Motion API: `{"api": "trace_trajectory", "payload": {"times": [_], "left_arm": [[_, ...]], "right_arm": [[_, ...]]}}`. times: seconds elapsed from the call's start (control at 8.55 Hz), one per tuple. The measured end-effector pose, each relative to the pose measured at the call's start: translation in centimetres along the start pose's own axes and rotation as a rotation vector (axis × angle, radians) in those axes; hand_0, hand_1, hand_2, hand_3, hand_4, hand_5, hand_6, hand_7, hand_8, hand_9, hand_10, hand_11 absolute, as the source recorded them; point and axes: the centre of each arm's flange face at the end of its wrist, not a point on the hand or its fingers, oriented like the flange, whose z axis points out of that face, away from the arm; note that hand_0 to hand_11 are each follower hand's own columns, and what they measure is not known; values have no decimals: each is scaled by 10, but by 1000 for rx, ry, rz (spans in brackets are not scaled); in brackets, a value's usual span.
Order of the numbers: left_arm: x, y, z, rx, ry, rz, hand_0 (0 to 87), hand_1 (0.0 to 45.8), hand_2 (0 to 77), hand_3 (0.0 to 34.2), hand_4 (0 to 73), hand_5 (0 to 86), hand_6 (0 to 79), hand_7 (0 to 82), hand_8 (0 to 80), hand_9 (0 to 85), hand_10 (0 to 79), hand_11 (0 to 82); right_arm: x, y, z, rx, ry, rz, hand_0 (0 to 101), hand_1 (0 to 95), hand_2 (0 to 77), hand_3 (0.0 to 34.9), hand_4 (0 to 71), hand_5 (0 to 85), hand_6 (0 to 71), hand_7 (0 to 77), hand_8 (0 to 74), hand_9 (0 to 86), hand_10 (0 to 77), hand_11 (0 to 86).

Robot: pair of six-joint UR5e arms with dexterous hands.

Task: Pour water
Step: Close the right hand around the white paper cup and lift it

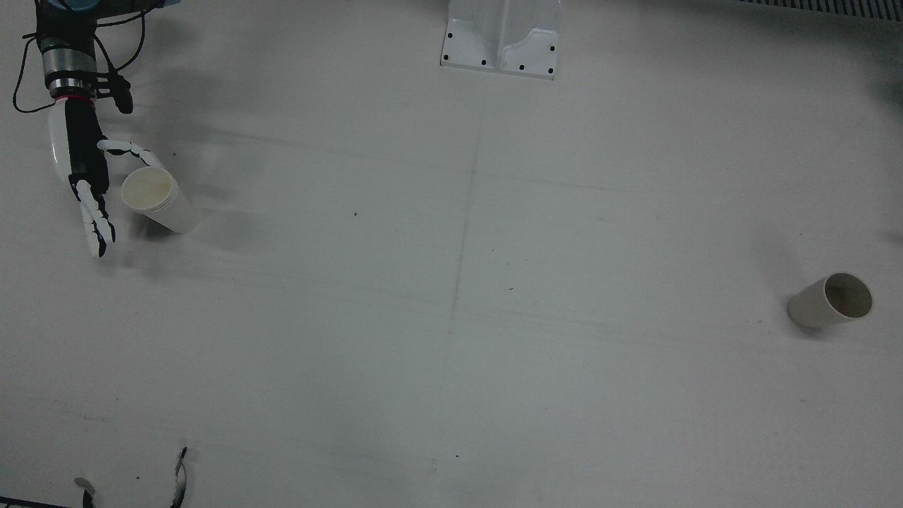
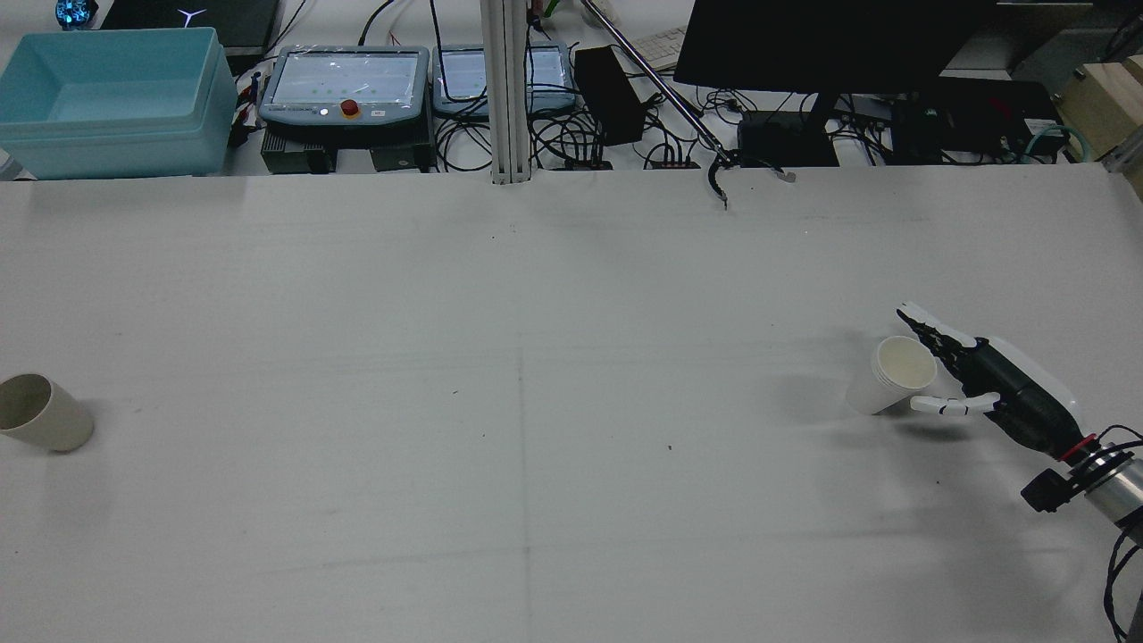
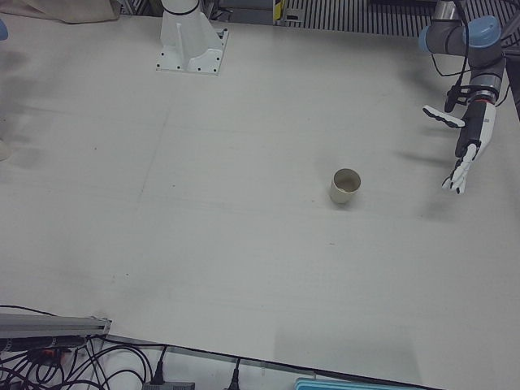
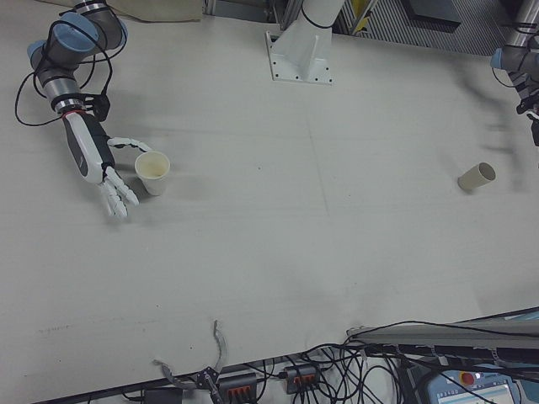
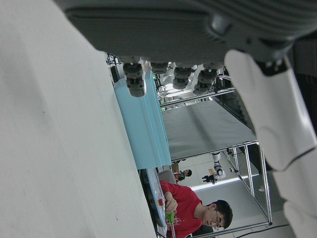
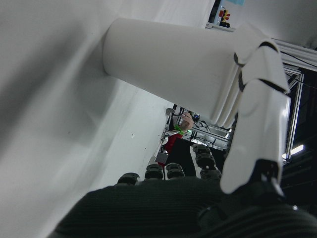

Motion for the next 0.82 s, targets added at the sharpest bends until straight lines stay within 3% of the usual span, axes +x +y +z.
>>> {"api": "trace_trajectory", "payload": {"times": [0.12,0.23,0.59,0.82], "left_arm": [[0,0,0,0,0,0,514,71,11,0,136,65,49,109,11,38,87,147],[0,0,0,-1,1,0,514,71,11,0,136,65,49,109,11,38,87,147],[0,0,0,-2,2,-2,514,71,11,0,136,65,60,109,11,38,87,147],[0,0,0,-3,2,-3,504,71,11,0,136,65,60,109,11,38,93,147]], "right_arm": [[0,1,2,0,-4,-3,547,251,175,0,0,33,5,76,27,38,5,11],[1,1,2,3,-2,-7,538,245,136,0,0,5,5,76,27,38,5,11],[4,0,0,10,13,-35,529,235,109,0,0,5,5,60,16,22,5,11],[9,3,3,20,28,-67,529,240,142,0,0,5,5,60,16,22,5,11]]}}
